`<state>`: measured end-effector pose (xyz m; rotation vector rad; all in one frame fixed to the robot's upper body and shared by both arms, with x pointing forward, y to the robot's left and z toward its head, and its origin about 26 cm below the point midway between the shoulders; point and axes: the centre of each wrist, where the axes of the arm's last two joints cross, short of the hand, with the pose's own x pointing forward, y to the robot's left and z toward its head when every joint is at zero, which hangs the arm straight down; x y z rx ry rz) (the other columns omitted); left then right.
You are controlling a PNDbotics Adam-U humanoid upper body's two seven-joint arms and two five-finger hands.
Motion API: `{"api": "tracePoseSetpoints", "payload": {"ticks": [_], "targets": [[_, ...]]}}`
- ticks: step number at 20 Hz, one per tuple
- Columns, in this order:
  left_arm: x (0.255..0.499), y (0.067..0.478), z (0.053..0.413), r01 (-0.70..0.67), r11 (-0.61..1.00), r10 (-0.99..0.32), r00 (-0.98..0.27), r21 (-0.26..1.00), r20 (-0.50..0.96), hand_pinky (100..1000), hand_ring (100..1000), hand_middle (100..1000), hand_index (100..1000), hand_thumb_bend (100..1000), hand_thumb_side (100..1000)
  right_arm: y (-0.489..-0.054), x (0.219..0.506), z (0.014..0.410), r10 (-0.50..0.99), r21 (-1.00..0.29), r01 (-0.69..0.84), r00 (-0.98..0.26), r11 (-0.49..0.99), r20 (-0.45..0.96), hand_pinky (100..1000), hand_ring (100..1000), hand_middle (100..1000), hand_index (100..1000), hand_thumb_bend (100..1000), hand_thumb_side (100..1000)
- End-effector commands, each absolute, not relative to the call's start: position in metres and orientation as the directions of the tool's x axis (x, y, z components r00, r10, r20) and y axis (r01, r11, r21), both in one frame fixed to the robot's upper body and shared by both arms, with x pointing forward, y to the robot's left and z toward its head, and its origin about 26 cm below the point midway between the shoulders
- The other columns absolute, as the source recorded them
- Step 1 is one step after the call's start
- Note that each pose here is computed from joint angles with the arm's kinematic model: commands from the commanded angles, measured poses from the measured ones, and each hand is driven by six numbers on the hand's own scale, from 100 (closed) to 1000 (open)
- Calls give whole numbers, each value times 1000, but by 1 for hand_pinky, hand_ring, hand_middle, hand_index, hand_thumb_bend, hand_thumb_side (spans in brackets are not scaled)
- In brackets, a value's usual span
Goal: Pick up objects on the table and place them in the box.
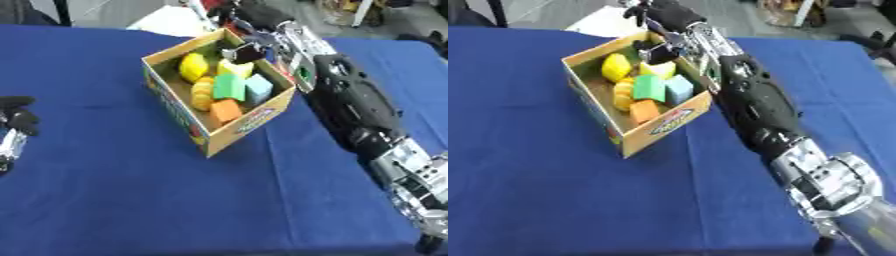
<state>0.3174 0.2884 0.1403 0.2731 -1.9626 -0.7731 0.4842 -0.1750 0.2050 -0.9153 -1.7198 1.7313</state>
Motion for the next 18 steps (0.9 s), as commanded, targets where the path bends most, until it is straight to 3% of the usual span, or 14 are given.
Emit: {"api": "tracePoseSetpoints", "payload": {"ticks": [1,3,4,10,16,18], "targets": [[317,290,148,109,770,-494,-521,628,696,764,546,558,806,100,629,-179,479,228,750,-992,116,-651,-58,-120,795,814,846,978,158,532],[316,291,147,108,772,-495,-515,626,700,764,546,558,806,100,630,-186,474,237,747,-990,138,-656,-21,-107,787,805,837,973,133,516],[316,291,145,107,774,-496,-511,624,702,764,546,558,805,100,633,-190,470,242,746,-988,154,-658,7,-97,772,786,820,965,100,464],[315,295,142,77,792,-498,-494,606,713,763,548,559,802,100,631,-228,435,260,729,-933,230,-682,275,47,696,703,759,939,100,340],[314,295,140,50,811,-489,-487,583,723,763,550,561,797,100,633,-259,385,226,635,-743,189,-675,642,377,619,622,699,908,100,368],[313,295,139,42,819,-484,-484,572,729,760,550,560,789,100,631,-264,374,208,597,-671,177,-651,720,470,596,604,680,895,100,421]]}}
